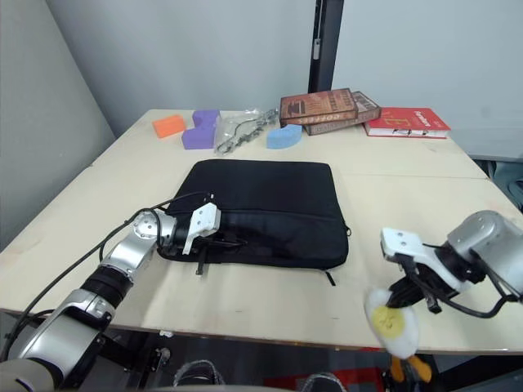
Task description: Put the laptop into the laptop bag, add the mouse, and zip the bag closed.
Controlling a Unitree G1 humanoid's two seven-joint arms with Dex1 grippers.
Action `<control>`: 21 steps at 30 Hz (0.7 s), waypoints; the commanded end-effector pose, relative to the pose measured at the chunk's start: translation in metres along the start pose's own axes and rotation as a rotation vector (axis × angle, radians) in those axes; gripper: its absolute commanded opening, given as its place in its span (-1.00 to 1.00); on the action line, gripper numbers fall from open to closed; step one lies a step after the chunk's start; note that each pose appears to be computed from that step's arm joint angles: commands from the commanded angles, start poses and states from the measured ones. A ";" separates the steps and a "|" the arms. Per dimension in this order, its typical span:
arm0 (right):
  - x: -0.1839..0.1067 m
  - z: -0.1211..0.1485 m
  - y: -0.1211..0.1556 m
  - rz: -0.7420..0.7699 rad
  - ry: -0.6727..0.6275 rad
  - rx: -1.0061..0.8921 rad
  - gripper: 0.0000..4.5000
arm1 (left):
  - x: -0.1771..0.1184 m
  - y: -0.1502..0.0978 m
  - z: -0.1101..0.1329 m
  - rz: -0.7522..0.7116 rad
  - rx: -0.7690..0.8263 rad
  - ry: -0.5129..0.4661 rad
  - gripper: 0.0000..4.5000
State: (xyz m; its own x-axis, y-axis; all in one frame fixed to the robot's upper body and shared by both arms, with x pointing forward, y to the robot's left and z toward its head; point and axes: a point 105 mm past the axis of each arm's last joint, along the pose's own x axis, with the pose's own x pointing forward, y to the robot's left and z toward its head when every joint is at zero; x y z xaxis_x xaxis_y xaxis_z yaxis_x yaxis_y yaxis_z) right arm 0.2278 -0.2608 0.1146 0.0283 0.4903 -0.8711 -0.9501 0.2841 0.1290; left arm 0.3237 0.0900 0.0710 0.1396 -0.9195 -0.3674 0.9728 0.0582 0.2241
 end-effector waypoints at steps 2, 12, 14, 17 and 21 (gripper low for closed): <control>-0.013 0.005 -0.028 -0.137 0.002 -0.084 -0.98 | 0.003 -0.024 -0.051 -0.054 -0.135 0.173 -1.00; -0.021 0.021 -0.074 -0.345 -0.002 -0.185 -0.98 | 0.001 -0.029 -0.055 -0.065 -0.146 0.185 -1.00; -0.021 0.021 -0.077 -0.354 0.001 -0.191 -0.98 | 0.001 -0.032 -0.057 -0.075 -0.151 0.191 -1.00; -0.023 0.022 -0.079 -0.363 -0.005 -0.186 -0.98 | 0.000 -0.034 -0.058 -0.085 -0.151 0.197 -1.00; -0.028 0.019 -0.081 -0.371 0.010 -0.185 -0.98 | -0.001 -0.036 -0.060 -0.088 -0.151 0.202 -1.00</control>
State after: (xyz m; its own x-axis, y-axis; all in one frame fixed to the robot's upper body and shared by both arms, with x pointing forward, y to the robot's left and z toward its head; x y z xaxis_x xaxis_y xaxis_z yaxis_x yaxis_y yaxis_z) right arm 0.3049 -0.2750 0.1246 0.3329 0.3987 -0.8545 -0.9322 0.2759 -0.2344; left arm 0.3209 0.0917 0.0679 0.1313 -0.9175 -0.3754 0.9741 0.0492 0.2205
